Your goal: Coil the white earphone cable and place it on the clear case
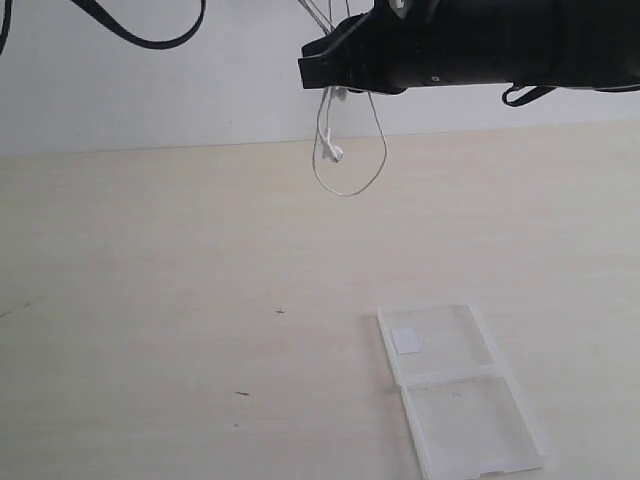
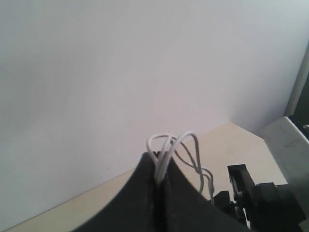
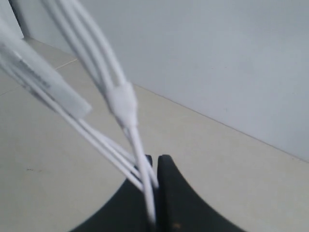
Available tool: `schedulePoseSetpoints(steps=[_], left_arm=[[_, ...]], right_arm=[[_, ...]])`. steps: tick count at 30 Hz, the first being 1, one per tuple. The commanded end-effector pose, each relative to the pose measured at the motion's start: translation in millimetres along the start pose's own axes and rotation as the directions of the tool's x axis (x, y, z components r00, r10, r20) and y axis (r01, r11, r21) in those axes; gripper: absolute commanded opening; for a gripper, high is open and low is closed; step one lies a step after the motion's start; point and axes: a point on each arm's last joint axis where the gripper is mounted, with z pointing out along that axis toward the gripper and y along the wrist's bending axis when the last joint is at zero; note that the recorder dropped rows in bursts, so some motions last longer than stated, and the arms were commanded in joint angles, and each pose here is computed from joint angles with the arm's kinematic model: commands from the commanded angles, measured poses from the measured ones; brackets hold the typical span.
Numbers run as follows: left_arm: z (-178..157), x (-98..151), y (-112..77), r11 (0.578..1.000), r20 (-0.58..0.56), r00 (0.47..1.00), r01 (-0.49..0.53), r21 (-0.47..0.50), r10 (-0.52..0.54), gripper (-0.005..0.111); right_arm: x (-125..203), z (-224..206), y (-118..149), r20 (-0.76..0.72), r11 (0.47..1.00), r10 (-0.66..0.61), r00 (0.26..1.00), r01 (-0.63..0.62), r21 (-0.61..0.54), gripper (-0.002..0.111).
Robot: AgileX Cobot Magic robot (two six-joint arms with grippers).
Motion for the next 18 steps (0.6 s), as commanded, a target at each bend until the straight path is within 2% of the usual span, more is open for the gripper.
schedulePoseSetpoints(steps=[1, 18], left_arm=[[-16.9, -19.7, -1.0, 1.000, 0.061, 0.998, 0.007, 0.001, -0.007, 0.000], [-27.1, -29.3, -2.9, 1.000, 0.097, 0.995, 0.012, 0.017, -0.014, 0.000]], right_arm=[[8.4, 1.1, -15.4, -0.036, 0.993, -0.005, 0.999, 0.009, 0.117, 0.000], [8.4, 1.1, -15.6, -0.036, 0.993, -0.005, 0.999, 0.009, 0.119, 0.000]])
